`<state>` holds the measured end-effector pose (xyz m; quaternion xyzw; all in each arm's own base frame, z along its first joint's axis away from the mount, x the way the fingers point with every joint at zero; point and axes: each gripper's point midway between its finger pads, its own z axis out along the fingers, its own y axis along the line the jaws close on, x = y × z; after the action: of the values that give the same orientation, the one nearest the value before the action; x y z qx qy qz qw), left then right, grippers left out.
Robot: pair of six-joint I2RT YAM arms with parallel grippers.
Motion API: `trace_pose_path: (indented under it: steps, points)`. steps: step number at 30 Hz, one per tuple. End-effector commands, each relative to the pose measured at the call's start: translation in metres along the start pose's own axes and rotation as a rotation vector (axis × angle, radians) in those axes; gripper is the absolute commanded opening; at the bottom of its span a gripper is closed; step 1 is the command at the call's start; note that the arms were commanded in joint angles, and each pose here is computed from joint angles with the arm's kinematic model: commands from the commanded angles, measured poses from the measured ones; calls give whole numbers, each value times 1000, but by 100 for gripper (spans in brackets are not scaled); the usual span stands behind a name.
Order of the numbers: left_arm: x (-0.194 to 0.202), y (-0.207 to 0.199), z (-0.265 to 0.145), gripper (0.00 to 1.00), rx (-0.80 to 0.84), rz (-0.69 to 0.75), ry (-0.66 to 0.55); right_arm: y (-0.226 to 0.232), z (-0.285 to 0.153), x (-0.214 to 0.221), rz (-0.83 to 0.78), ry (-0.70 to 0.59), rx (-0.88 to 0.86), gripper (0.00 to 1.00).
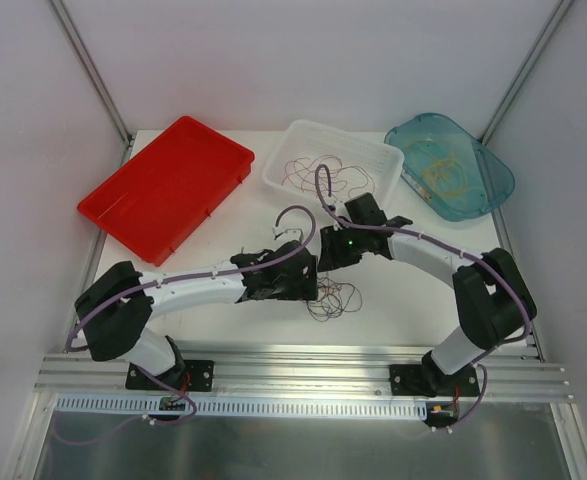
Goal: Untangle the cables
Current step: Untie the cable.
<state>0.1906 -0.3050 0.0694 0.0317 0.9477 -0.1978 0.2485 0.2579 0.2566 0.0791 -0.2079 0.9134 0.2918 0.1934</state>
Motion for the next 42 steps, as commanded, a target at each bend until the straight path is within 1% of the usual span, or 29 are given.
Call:
trace_pose_path:
  steps: [1,2,3,5,6,9,10,12,14,16,17,19,20,24,26,30,36,41,42]
  points:
    - [-7,-13,6,78,28,-28,1,0,11,-9,-20,-12,-13,43]
    - [-3,-11,11,77,15,-29,14,-3,12,-7,-17,-7,-1,40]
    - [-3,-11,12,74,16,-32,18,-4,13,-6,-16,-6,1,32]
    - [0,-6,18,72,-3,-32,29,-2,12,-7,-21,-13,-5,23]
    - [1,-4,20,70,-9,-36,34,-1,10,-7,-24,-12,-6,14]
    - [5,2,25,65,-28,-39,48,2,-6,-13,-53,-45,15,3]
    - [6,3,25,60,-30,-42,51,1,-12,-18,-61,-61,36,1]
    - [9,8,28,56,-44,-43,58,5,-32,-23,-95,-83,60,1]
    - [11,12,29,48,-52,-53,62,9,-52,-35,-126,-132,91,1]
    - [15,19,29,45,-65,-55,70,17,-82,-43,-159,-184,113,1]
    - [16,22,30,41,-72,-58,72,19,-96,-48,-169,-204,139,1]
    - [17,26,30,35,-81,-65,75,28,-129,-59,-204,-286,162,1]
    - [18,30,31,31,-87,-69,80,35,-146,-65,-215,-316,169,1]
    - [19,39,32,26,-102,-83,84,60,-216,-87,-271,-486,191,1]
    - [18,44,33,24,-112,-92,84,78,-256,-97,-307,-588,181,1]
    - [11,43,30,22,-101,-96,72,111,-308,-107,-352,-733,115,1]
    - [-2,36,22,23,-62,-85,37,142,-367,-122,-399,-926,63,1]
    - [-13,34,14,26,-38,-82,8,173,-423,-136,-480,-1143,9,1]
    - [-13,35,13,26,-37,-82,10,174,-427,-139,-485,-1161,12,1]
